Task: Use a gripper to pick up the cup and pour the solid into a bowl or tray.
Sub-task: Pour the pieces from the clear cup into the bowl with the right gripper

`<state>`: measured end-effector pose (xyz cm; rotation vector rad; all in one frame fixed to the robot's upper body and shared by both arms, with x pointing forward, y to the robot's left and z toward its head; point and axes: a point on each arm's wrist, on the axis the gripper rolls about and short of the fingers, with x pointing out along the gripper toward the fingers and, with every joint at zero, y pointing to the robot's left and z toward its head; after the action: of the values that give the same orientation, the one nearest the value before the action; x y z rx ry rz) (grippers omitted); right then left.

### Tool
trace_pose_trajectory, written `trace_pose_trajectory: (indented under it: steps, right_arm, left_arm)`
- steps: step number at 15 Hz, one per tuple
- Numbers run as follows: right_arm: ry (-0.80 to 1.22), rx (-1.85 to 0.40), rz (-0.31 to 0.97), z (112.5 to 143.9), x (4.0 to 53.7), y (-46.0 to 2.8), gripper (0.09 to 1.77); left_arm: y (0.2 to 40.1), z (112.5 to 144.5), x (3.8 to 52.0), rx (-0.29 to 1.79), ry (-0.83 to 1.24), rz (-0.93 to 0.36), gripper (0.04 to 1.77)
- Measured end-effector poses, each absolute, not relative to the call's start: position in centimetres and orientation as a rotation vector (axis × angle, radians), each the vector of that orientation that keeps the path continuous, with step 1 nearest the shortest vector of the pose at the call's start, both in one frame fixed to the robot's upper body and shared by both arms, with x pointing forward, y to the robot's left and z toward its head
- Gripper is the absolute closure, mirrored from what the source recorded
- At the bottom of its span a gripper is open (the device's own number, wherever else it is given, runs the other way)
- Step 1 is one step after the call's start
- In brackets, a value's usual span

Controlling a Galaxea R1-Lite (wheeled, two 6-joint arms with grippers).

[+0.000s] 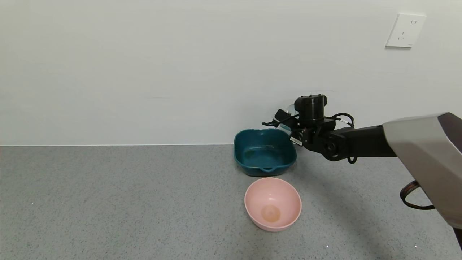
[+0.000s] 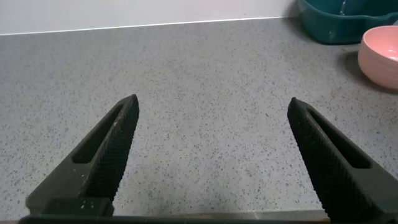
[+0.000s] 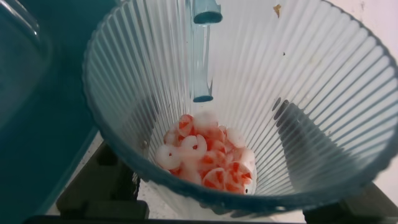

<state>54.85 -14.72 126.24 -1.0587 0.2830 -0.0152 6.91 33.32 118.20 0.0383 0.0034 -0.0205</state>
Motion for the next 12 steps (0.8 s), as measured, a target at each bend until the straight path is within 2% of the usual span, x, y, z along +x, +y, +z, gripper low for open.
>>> trace_pose_trajectory:
  steps: [12]
  right_arm:
    - [0.289,-1.437,-0.032,125.6,56.2,-13.1,0.48]
  left_arm:
    - [33.3,118.2,6.9,0.038,0.004,-0.021,0.09]
